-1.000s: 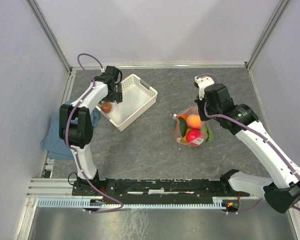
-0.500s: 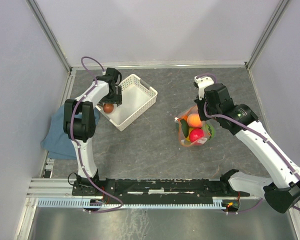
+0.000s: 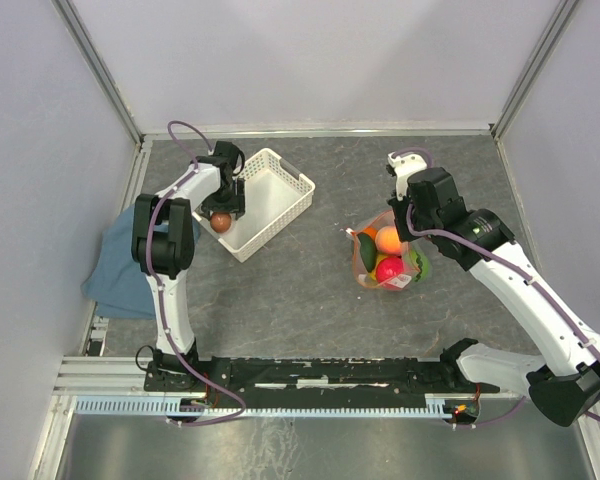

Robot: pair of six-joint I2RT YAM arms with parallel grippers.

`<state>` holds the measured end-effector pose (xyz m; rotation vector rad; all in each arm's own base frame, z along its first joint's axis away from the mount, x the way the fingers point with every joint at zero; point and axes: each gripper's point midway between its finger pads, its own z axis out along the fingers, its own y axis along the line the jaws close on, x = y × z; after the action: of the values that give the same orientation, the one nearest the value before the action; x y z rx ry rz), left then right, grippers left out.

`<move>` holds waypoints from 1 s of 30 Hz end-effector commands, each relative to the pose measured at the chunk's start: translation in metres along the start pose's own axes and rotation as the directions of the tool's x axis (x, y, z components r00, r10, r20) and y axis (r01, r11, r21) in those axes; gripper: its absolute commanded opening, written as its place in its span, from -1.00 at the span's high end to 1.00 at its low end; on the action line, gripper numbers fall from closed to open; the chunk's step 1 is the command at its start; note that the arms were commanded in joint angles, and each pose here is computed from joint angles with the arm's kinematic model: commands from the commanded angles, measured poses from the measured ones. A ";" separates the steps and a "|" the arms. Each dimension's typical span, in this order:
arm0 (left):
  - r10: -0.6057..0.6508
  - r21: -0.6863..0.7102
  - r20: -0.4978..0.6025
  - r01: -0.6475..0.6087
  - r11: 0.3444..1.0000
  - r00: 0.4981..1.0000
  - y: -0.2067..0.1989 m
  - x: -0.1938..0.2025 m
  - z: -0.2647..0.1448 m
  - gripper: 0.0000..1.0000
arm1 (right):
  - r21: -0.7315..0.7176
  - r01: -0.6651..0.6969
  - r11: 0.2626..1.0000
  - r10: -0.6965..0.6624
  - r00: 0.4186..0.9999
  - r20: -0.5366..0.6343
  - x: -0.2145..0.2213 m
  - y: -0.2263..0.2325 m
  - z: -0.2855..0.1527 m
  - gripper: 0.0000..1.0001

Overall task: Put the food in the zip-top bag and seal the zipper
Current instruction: Pick up the fake fruit from the bin.

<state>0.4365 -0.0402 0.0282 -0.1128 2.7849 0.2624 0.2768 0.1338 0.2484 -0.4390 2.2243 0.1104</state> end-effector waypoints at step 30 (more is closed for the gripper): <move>-0.056 0.310 0.126 0.014 0.951 0.990 -0.039 -0.015 -0.080 0.26 | 0.009 -0.020 1.000 0.019 0.996 0.091 -0.020 -0.003 -0.006 0.97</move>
<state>0.4162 -0.0674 0.0435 -0.0771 2.8217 0.0279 0.2766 0.1336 0.2460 -0.4395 2.2282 0.1082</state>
